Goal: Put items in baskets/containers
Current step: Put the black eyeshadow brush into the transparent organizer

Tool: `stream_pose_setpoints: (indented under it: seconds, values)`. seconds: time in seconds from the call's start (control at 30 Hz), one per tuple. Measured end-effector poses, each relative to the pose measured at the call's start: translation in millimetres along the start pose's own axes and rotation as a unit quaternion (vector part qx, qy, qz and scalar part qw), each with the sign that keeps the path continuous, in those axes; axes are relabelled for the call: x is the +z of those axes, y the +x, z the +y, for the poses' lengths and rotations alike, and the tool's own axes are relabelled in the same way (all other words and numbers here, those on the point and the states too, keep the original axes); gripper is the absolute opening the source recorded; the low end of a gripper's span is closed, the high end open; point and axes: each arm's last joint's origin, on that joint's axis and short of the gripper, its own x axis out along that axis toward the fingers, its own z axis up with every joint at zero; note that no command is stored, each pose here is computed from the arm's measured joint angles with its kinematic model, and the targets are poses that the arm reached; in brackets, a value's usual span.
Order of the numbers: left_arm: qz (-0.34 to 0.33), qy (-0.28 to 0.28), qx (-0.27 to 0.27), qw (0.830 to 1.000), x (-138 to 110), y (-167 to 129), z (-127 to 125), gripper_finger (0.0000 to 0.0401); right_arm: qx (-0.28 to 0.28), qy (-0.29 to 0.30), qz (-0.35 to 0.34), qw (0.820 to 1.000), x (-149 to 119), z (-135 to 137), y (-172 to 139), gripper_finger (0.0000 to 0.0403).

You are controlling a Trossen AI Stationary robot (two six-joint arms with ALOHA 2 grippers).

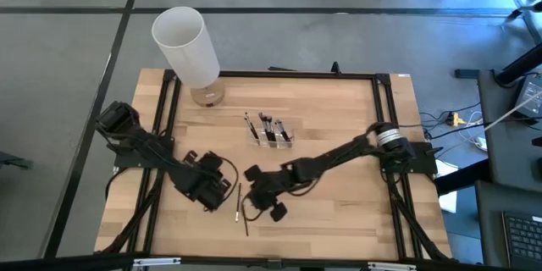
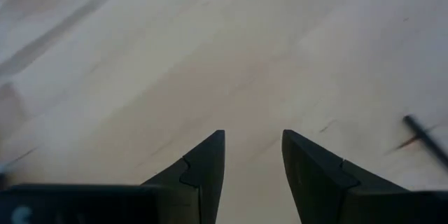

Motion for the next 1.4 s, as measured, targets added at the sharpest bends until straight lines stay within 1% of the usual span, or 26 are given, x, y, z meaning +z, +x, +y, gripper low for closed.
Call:
stream_pose_setpoints:
  seconds: [0.1, 0.23, 0.37, 0.47, 0.53, 0.67, 0.8, 1.0, 1.13, 1.27, 1.4]
  values:
    - [-0.005, -0.004, 0.018, 1.0, -7, -5, 5, 0.0139, 0.009, -0.035, 0.01, 0.999, 6, -5, 23, 0.0126]
    - [-0.011, -0.008, 0.023, 1.0, -16, -11, 9, 0.0139, 0.009, -0.071, 0.006, 0.997, 16, -11, 48, 0.0126]
    - [-0.022, -0.011, 0.022, 0.999, -22, -15, 11, 0.0139, 0.036, -0.109, 0.022, 0.993, 13, -11, 70, 0.0126]
    - [-0.029, -0.016, 0.017, 0.999, -25, -17, 11, 0.0139, 0.071, -0.13, 0.023, 0.989, 13, -7, 76, 0.0126]
    - [-0.03, -0.018, 0.015, 0.999, -27, -18, 11, 0.0139, 0.075, -0.144, 0.021, 0.987, 15, -5, 77, 0.0126]
    - [-0.031, -0.026, 0.015, 0.999, -26, -18, 11, 0.0139, 0.067, -0.145, 0.027, 0.987, 15, -5, 78, 0.0126]
    - [-0.03, -0.044, 0.029, 0.998, -26, -18, 14, 0.0139, 0.054, -0.14, 0.024, 0.988, 14, -11, 78, 0.0126]
    - [-0.021, -0.047, 0.036, 0.998, -27, -18, 15, 0.0139, 0.039, -0.139, 0.005, 0.99, 6, -14, 94, 0.0126]
    - [-0.023, -0.045, 0.034, 0.998, -27, -18, 15, 0.0139, 0.059, -0.132, 0.012, 0.989, -3, -16, 99, 0.0126]
    - [-0.027, -0.041, 0.036, 0.998, -28, -17, 16, 0.0139, 0.061, -0.103, 0.032, 0.992, -8, -18, 99, 0.0121]
    - [-0.027, -0.042, 0.037, 0.998, -28, -17, 16, 0.0139, 0.072, -0.059, 0.071, 0.993, -8, -24, 93, 0.0092]
